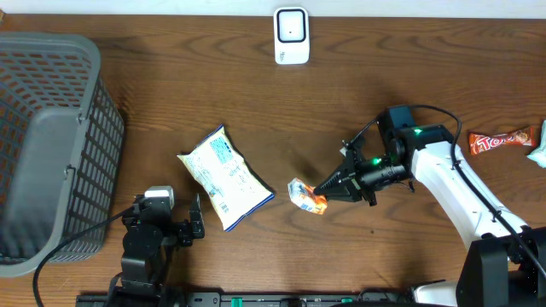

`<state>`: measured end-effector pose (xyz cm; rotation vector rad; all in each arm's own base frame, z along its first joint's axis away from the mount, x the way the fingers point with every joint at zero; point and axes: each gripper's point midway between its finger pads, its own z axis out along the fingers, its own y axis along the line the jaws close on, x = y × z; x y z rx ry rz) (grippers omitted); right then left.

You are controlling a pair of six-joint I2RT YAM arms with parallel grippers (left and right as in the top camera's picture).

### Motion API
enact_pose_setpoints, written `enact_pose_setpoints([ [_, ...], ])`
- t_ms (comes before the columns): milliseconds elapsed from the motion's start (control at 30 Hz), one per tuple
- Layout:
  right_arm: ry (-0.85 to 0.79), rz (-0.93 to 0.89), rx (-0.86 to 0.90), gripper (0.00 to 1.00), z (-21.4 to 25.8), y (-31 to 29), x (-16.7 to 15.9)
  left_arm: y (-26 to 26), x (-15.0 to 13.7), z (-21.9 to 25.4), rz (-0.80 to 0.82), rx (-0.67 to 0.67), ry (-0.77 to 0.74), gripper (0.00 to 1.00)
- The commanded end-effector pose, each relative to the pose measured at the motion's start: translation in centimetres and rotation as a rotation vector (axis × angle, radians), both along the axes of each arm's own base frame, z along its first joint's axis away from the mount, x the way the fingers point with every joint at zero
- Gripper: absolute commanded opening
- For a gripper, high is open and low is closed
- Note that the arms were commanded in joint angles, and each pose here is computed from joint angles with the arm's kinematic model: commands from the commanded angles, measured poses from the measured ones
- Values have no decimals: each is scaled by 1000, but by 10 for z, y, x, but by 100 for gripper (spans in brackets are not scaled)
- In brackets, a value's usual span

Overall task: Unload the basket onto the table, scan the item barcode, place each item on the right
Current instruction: 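Lift the Kleenex pack and turn it while moving right, then hold the Kleenex pack up to the white scanner window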

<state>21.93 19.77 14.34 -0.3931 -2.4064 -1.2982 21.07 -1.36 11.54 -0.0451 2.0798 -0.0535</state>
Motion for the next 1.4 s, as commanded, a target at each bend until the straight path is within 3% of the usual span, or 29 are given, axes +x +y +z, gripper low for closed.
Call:
enact_pose_setpoints([
  [0, -71, -17, -130, 1, -17, -13, 14, -1, 0, 8, -14, 7, -21, 99],
  [100, -183, -19, -333, 1, -44, -34, 31, -1, 0, 8, -14, 7, -21, 99],
  [200, -312, -22, -341, 1, -44, -29, 54, -1, 0, 8, -14, 7, -21, 99],
  [367, -659, -70, -164, 1, -5, -2, 117, -1, 0, 8, -14, 7, -21, 99],
  [600, -1232, -299, -495, 1, 43, -30, 225, -1, 0, 8, -14, 7, -21, 99],
  [867, -1678, -442, -530, 1, 98, -6, 277, -1, 0, 8, -14, 7, -21, 99],
  [1200, -1819, -479, -595, 1, 90, 16, 363, -1, 0, 8, -14, 7, -21, 99],
  [1367, -1789, -499, -653, 1, 68, 23, 408, -1, 0, 8, -14, 7, -21, 99],
])
